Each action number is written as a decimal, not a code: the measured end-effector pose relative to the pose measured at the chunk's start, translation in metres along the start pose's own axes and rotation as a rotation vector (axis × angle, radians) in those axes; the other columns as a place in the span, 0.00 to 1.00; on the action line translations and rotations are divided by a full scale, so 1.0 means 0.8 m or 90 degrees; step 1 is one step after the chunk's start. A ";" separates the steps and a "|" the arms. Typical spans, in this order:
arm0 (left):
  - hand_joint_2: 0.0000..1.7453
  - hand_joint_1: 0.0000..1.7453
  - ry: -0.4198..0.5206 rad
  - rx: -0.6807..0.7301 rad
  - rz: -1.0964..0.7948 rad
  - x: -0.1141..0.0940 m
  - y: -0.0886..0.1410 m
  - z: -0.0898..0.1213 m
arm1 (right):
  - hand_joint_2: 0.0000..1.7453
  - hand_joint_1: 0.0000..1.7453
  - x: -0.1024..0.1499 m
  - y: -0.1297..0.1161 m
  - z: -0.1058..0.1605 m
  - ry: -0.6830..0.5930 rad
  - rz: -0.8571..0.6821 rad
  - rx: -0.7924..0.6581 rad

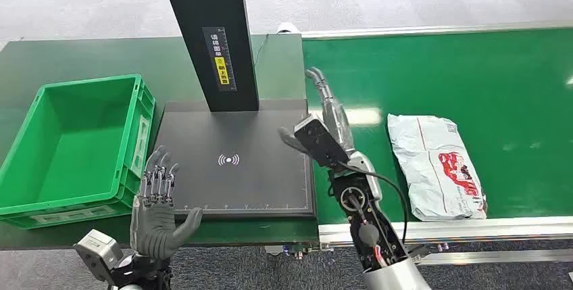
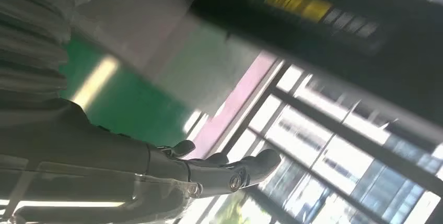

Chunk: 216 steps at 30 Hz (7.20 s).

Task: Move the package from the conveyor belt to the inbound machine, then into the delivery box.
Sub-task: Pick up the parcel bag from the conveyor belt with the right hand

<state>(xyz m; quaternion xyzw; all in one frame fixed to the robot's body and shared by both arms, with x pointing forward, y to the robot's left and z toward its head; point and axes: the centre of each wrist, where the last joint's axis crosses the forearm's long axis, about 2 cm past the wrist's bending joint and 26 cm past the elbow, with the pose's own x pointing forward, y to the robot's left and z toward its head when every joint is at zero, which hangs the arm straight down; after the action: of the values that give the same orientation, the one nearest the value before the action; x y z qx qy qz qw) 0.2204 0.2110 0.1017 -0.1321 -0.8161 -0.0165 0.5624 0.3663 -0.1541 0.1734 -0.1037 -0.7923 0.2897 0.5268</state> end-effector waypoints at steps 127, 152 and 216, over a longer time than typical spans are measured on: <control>1.00 0.00 0.050 0.052 -0.055 -0.013 0.028 0.020 | 1.00 1.00 -0.167 -0.008 0.103 0.481 0.270 0.402; 1.00 0.00 0.062 0.050 -0.049 -0.014 0.028 0.034 | 1.00 0.00 -0.152 -0.013 0.091 0.356 0.202 0.346; 1.00 0.00 0.073 0.065 -0.044 -0.021 0.022 0.026 | 1.00 1.00 -0.143 -0.026 0.045 0.317 0.494 0.788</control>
<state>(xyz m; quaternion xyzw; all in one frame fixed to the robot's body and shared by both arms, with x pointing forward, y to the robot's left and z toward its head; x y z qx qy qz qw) 0.2113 0.2282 0.0768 -0.0741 -0.7862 -0.0015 0.6135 0.3854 -0.2374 0.0868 -0.1227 -0.2511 0.8122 0.5121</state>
